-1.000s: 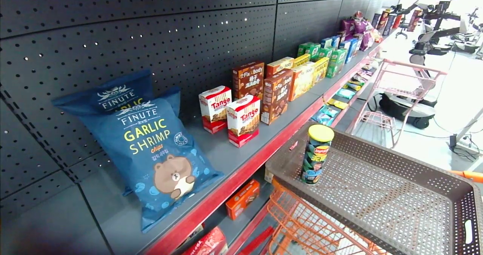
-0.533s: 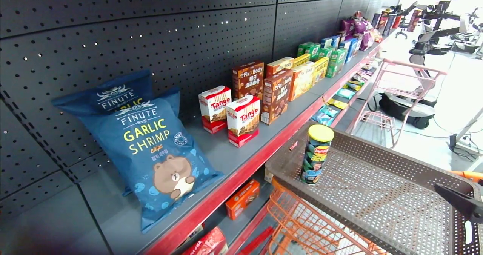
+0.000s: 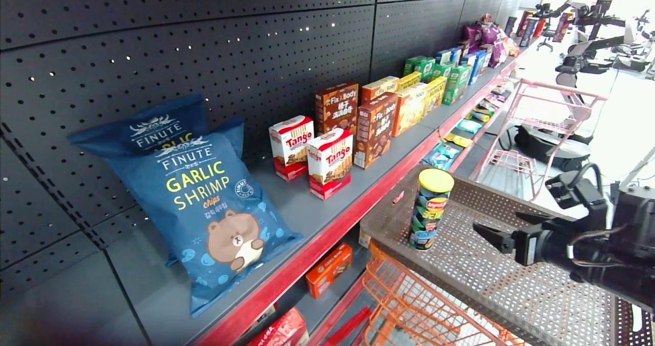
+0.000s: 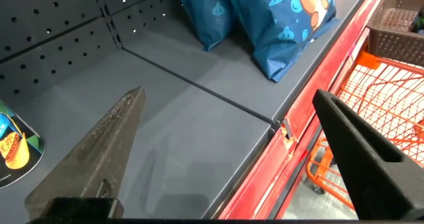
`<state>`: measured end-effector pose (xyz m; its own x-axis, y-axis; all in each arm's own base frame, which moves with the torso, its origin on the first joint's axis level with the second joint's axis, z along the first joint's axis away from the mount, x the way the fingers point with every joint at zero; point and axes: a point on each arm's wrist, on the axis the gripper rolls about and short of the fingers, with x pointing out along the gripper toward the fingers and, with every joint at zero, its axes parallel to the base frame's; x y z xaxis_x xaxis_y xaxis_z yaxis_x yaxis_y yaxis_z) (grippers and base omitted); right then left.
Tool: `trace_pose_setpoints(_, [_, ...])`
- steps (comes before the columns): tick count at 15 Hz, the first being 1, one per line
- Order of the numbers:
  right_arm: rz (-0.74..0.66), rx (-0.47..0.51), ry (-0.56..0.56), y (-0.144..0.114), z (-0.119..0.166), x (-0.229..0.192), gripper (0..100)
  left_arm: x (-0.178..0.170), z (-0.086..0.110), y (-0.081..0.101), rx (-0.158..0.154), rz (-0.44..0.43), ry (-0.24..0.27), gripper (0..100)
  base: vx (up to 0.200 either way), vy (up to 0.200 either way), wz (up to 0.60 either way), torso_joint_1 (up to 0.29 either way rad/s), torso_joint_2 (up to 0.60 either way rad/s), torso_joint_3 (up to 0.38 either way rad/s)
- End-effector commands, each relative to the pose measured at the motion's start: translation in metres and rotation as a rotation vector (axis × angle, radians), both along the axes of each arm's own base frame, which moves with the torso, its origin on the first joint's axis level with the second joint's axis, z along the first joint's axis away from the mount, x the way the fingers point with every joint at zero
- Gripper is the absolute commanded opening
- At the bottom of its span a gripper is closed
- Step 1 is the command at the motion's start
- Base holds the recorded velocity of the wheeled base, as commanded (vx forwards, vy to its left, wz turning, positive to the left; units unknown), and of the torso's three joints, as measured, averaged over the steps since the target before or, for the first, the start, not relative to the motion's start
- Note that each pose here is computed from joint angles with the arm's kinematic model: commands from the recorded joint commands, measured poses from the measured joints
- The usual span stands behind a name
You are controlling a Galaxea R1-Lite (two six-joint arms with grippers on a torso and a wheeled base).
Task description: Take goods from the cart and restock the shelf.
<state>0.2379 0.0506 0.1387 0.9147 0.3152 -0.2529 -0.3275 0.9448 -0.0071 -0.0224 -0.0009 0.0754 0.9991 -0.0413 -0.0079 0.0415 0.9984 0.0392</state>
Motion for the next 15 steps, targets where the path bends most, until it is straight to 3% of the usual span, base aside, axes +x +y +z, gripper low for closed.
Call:
trace_pose_setpoints(1, [0.065,-0.011,0.077,0.019,-0.03,0.034,100,0.0,0.0,0.0,-0.001,0.0,0.001,100,0.0,0.0,0.0,0.0,0.0,0.0])
trace_pose_setpoints(11, [0.129,-0.01,-0.011,0.028,-0.051,0.117,100,0.0,0.0,0.0,0.0,0.0,0.001,100,0.0,0.0,0.0,0.0,0.0,0.0])
trace_pose_setpoints(15, [0.202,0.008,-0.019,0.035,-0.055,0.129,100,0.0,0.0,0.0,0.0,0.0,0.001,100,0.0,0.0,0.0,0.0,0.0,0.0])
